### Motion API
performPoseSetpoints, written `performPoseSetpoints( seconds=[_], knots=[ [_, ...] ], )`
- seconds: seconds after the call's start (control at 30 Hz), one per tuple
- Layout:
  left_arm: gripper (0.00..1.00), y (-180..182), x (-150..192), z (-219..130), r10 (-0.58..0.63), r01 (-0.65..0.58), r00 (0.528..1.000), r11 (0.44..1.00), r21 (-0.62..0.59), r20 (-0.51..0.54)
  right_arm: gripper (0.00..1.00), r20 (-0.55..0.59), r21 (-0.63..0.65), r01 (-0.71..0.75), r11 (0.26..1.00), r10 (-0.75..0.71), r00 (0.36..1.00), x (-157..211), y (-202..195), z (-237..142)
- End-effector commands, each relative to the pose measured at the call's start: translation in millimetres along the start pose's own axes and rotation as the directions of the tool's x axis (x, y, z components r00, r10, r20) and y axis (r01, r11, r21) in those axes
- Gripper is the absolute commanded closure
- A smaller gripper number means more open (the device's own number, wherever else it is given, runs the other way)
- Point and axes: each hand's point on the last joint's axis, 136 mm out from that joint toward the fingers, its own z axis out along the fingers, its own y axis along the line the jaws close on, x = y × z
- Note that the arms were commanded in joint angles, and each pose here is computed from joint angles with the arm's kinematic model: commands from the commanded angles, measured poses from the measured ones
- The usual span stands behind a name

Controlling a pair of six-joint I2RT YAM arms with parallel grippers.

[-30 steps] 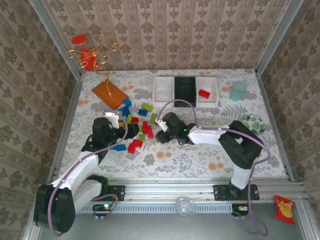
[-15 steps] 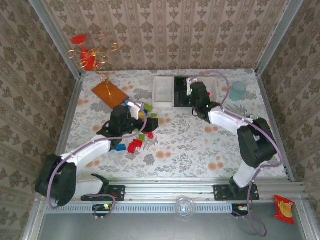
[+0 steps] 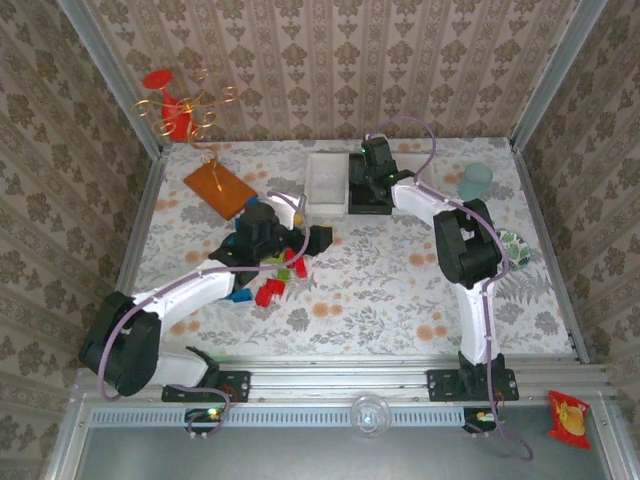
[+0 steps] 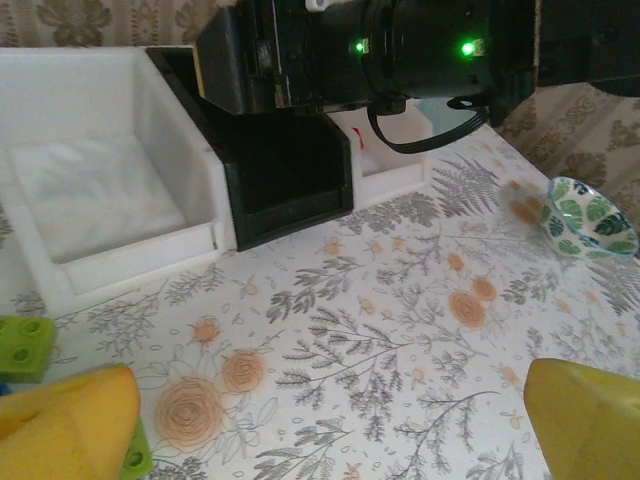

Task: Sort the legos into containers by color
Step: Place the lego in the container, then pick up the lego from the middle-left of the table.

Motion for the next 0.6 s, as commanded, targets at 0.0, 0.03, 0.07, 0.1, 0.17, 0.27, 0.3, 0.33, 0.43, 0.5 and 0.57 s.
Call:
performPoseSetpoints(
  seconds=[0.0, 0.03, 0.07, 0.1, 0.17, 0.27, 0.3, 0.33, 0.43, 0.5, 0.57],
  knots=[
    [0.00, 7.3, -2.8, -9.8, 0.028, -0.028, 1.000, 0.997, -0.070, -0.001, 0.32, -0.024, 0.076, -0.016, 0.997, 0.018, 1.000, -3.8, -16.8, 5.2],
    [0.00, 9.3, -0.8, -12.0, 0.029, -0.030, 1.000, 0.996, -0.083, -0.009, 0.27, -0.020, 0.071, -0.019, 0.997, 0.021, 1.000, -5.8, -17.5, 4.6],
    [0.00, 12.1, 2.8, -14.9, 0.030, -0.032, 0.999, 0.995, -0.099, -0.022, 0.22, -0.008, 0.052, -0.019, 0.998, 0.020, 1.000, -10.8, -14.8, 0.8],
    [0.00, 14.8, 6.3, -18.2, 0.031, -0.035, 0.999, 0.993, -0.117, -0.032, 0.18, 0.012, 0.031, -0.016, 0.999, 0.016, 1.000, -18.2, -11.2, -5.8],
    [0.00, 20.8, 13.8, -25.8, 0.032, -0.039, 0.998, 0.988, -0.152, -0.051, 0.14, 0.052, -0.031, -0.013, 0.999, 0.015, 0.999, -33.5, -2.7, -23.0],
    [0.00, 32.0, 25.4, -39.7, 0.013, -0.027, 0.997, 0.979, -0.204, -0.070, 0.10, 0.107, -0.145, -0.016, 0.989, 0.032, 0.994, -53.3, 12.1, -59.0],
    [0.00, 37.5, 30.5, -45.0, -0.004, -0.014, 0.997, 0.975, -0.224, -0.078, 0.10, 0.122, -0.186, -0.023, 0.982, 0.046, 0.992, -57.8, 16.1, -73.0],
    [0.00, 41.6, 34.7, -49.8, -0.019, -0.002, 0.996, 0.971, -0.237, -0.084, 0.10, 0.130, -0.225, -0.031, 0.974, 0.061, 0.990, -58.8, 19.9, -85.0],
    [0.00, 63.3, 51.6, -66.9, -0.095, 0.056, 0.989, 0.948, -0.313, -0.111, 0.10, 0.103, -0.369, -0.077, 0.926, 0.123, 0.987, -45.7, 32.7, -124.6],
    [0.00, 78.9, 63.0, -78.8, -0.156, 0.099, 0.979, 0.926, -0.363, -0.130, 0.10, 0.058, -0.422, -0.101, 0.901, 0.138, 0.989, -18.8, 36.3, -147.0],
    [0.00, 88.5, 74.0, -87.2, -0.197, 0.122, 0.968, 0.909, -0.399, -0.154, 0.10, 0.011, -0.424, -0.098, 0.901, 0.114, 0.993, 14.2, 35.5, -162.5]
  ],
)
